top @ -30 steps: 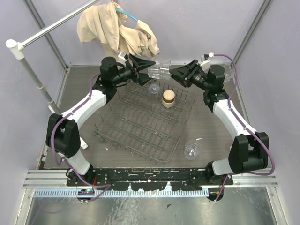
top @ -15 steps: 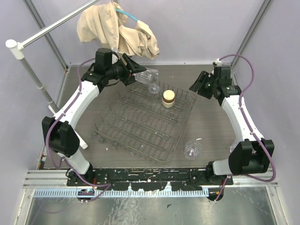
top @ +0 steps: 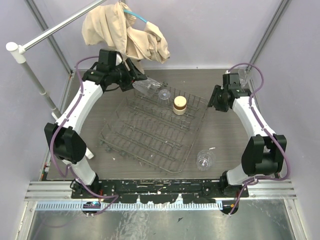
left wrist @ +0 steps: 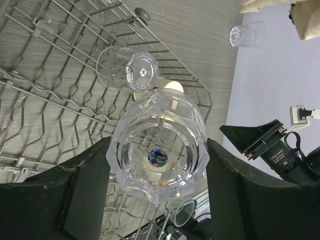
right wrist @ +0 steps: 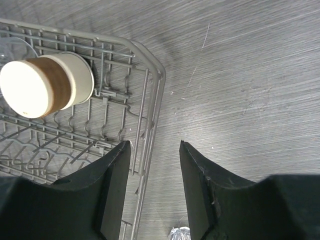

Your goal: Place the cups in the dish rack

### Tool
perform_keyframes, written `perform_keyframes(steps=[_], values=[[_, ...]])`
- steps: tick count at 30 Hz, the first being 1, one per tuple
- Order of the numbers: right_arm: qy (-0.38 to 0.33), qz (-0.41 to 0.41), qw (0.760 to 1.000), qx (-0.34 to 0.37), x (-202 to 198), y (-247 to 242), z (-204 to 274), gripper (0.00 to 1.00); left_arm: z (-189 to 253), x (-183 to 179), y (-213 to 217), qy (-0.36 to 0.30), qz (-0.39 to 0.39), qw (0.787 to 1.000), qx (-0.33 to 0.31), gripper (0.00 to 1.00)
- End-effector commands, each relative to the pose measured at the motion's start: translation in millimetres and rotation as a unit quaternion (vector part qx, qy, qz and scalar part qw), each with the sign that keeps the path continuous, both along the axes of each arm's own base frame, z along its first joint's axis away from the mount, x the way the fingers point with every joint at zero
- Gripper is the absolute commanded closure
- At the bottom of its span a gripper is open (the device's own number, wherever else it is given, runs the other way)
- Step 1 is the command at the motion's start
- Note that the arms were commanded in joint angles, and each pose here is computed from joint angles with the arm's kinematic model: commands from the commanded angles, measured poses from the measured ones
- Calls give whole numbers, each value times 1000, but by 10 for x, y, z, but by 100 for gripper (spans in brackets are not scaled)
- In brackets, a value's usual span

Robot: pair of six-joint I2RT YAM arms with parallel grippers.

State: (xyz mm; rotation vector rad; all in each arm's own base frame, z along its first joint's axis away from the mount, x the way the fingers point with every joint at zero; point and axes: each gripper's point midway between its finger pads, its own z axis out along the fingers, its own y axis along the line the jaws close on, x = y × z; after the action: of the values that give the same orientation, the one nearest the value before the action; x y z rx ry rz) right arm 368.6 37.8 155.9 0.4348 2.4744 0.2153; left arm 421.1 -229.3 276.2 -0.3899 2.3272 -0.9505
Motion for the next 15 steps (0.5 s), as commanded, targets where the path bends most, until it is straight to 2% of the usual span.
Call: perform_keyframes(steps=[1, 9, 15], values=[[-1, -1, 1000, -4, 80, -4, -82, 50, 104, 61, 61, -23, -3, 1000, 11, 100], [14, 0, 1000, 11, 132, 51, -281, 51, 17, 138, 184, -23, -5, 998, 54, 100], [20, 2, 1000, 18, 173, 80, -377, 56, -52, 219, 280, -27, 0, 995, 92, 100]])
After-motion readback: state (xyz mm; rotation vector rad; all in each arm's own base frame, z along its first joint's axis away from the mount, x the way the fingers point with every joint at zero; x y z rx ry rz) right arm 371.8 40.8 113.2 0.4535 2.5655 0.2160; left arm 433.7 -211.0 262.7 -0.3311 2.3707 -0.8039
